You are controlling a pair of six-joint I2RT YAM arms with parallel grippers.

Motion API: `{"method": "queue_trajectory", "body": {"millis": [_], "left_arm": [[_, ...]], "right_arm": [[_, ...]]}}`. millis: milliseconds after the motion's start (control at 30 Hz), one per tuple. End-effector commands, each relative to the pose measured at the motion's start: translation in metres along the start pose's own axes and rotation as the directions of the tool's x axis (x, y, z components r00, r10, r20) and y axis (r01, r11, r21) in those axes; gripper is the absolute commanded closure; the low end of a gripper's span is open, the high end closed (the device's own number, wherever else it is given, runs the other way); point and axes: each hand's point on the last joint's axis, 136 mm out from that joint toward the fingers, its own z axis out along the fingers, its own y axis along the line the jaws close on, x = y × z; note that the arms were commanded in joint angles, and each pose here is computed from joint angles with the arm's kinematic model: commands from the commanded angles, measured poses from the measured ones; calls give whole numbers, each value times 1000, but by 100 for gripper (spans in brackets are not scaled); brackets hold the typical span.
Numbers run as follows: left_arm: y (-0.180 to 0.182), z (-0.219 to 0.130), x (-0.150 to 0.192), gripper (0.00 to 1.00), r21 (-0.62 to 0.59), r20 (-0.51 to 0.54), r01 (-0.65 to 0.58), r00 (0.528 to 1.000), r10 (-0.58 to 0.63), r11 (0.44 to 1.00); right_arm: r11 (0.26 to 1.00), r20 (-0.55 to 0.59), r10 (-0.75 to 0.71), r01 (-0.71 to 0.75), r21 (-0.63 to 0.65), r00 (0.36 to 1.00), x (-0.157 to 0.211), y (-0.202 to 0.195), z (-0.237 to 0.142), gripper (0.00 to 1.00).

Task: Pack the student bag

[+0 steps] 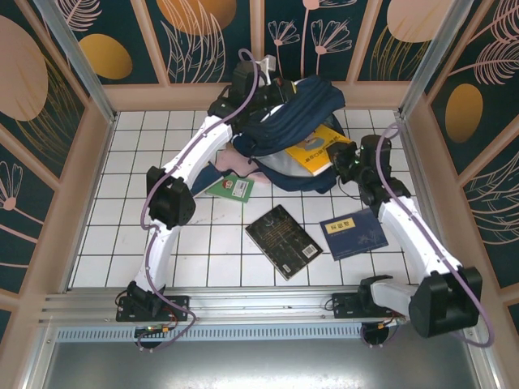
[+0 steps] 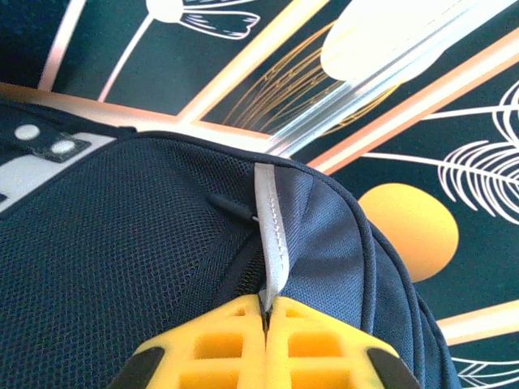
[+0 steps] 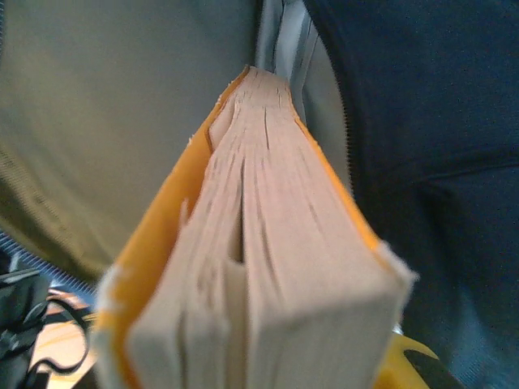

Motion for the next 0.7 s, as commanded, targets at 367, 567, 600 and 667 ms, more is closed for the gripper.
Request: {"method": "queue_trajectory", "body": {"millis": [367, 567, 600, 667], "left_arm": [[-108, -46, -62, 100, 272, 202, -102, 978, 47, 957], [-93, -61, -83, 100, 244, 228, -89, 973, 32, 966], [-89, -65, -88, 100, 235, 236, -88, 971, 31, 968], [-83, -73, -97, 100, 219, 255, -90, 966, 32, 972]], "right_arm": [[979, 35, -167, 170, -112, 985, -13, 48, 118, 100], [956, 31, -238, 228, 185, 971, -30, -13, 171, 100], [944, 20, -245, 234, 234, 969, -33, -24, 175, 100], [911, -1, -261, 246, 330, 965, -36, -46, 182, 100]]}}
